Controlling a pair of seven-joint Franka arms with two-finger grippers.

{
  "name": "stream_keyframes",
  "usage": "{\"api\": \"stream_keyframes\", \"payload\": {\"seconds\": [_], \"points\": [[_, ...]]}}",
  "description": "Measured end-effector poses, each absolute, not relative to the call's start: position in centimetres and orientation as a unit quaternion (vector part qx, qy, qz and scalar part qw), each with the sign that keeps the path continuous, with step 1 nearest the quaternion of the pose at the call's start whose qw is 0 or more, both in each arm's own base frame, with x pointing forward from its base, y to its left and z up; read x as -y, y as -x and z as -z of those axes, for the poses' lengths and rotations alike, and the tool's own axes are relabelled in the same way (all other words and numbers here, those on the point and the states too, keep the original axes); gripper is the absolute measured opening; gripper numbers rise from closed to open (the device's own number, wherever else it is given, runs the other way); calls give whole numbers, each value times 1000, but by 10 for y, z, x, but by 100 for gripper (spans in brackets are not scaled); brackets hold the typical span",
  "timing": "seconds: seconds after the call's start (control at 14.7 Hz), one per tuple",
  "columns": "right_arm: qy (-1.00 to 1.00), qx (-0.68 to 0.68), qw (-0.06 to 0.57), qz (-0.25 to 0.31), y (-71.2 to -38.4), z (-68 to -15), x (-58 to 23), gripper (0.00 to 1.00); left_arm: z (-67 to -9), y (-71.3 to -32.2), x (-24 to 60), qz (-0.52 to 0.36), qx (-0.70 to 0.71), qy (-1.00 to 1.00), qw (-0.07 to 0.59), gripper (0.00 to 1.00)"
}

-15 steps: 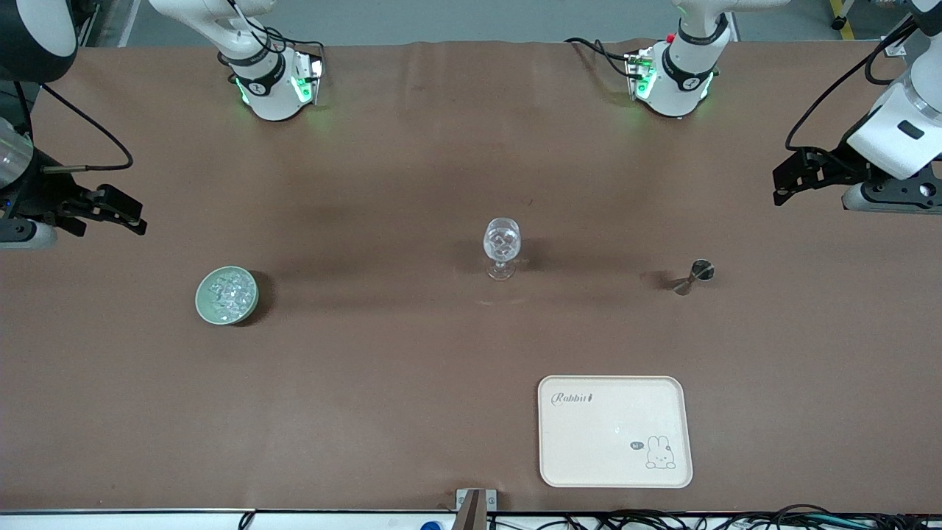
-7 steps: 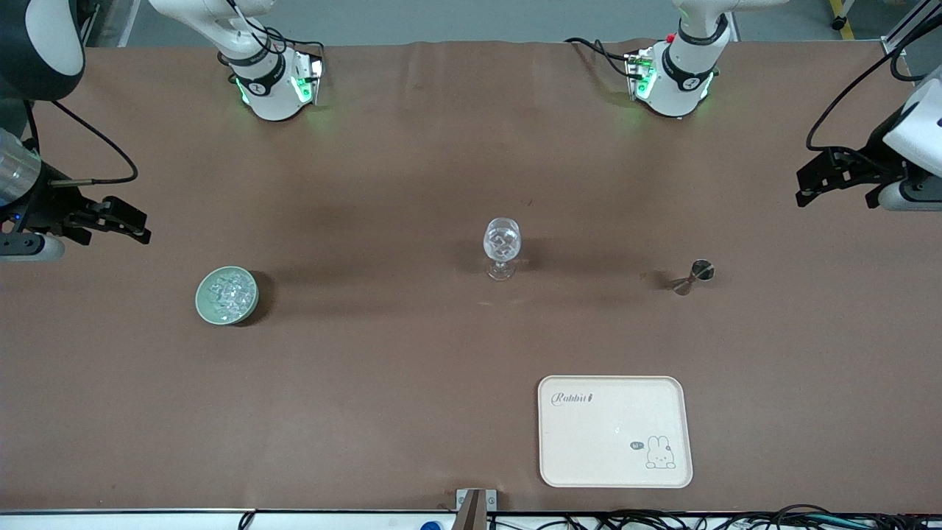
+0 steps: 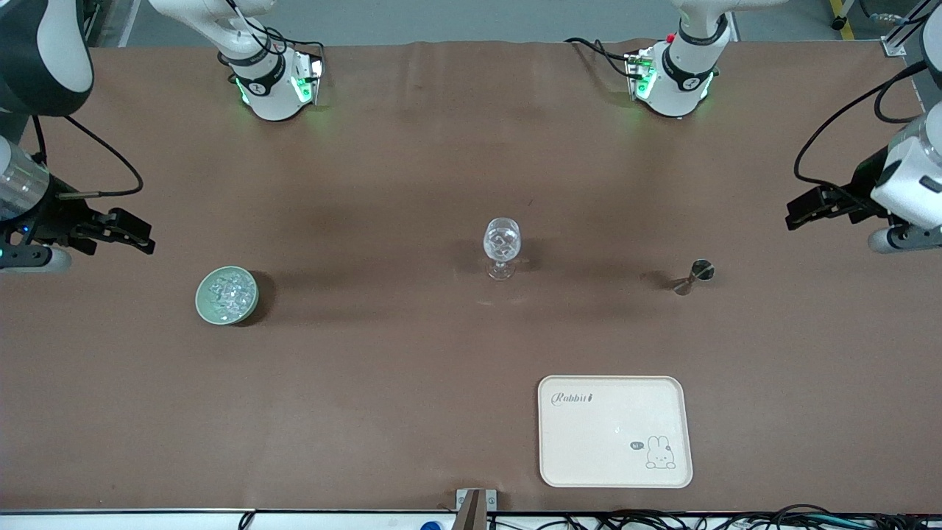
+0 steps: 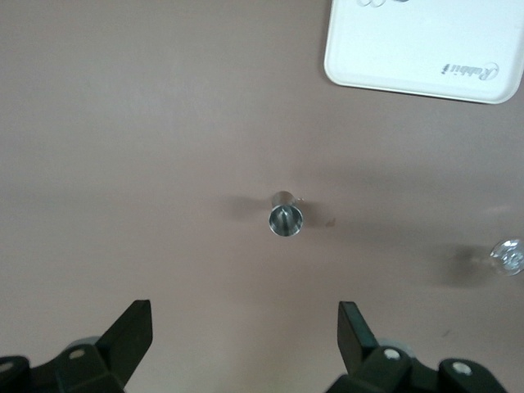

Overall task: Pour wine and add ice with both arms
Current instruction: 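Reach the right gripper to the ice bowl while the left gripper reaches the jigger, then grasp an ice cube with the right gripper while the left gripper grasps the jigger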

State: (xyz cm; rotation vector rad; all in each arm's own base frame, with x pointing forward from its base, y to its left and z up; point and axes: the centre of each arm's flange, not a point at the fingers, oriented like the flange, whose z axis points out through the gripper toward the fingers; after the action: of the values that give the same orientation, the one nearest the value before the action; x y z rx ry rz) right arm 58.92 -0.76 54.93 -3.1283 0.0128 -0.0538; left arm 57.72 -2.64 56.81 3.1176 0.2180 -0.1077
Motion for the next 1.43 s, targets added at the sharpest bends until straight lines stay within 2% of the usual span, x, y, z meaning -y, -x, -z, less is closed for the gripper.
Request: {"api": "stream_keyframes", "payload": {"seconds": [0.27,0.48,0.75,1.16,1.43], "points": [[1000,-17,5,20,-591,-512,23,97,-516,-587,-15,92,-160,-979,82,100],[999,-23,4,28,-589,-455,30,97,-462,-595,-56,141,-225,-954,142,99],[1000,-18,2,8,-590,-382,35,97,-391,-603,-96,201,-306,-904,221,96],[999,-13,0,-32,-597,-306,34,96,-311,-610,-98,282,-400,-835,254,99],[1000,-12,-1,-22,-592,-277,33,95,-275,-609,-96,322,-445,-795,258,99]]}}
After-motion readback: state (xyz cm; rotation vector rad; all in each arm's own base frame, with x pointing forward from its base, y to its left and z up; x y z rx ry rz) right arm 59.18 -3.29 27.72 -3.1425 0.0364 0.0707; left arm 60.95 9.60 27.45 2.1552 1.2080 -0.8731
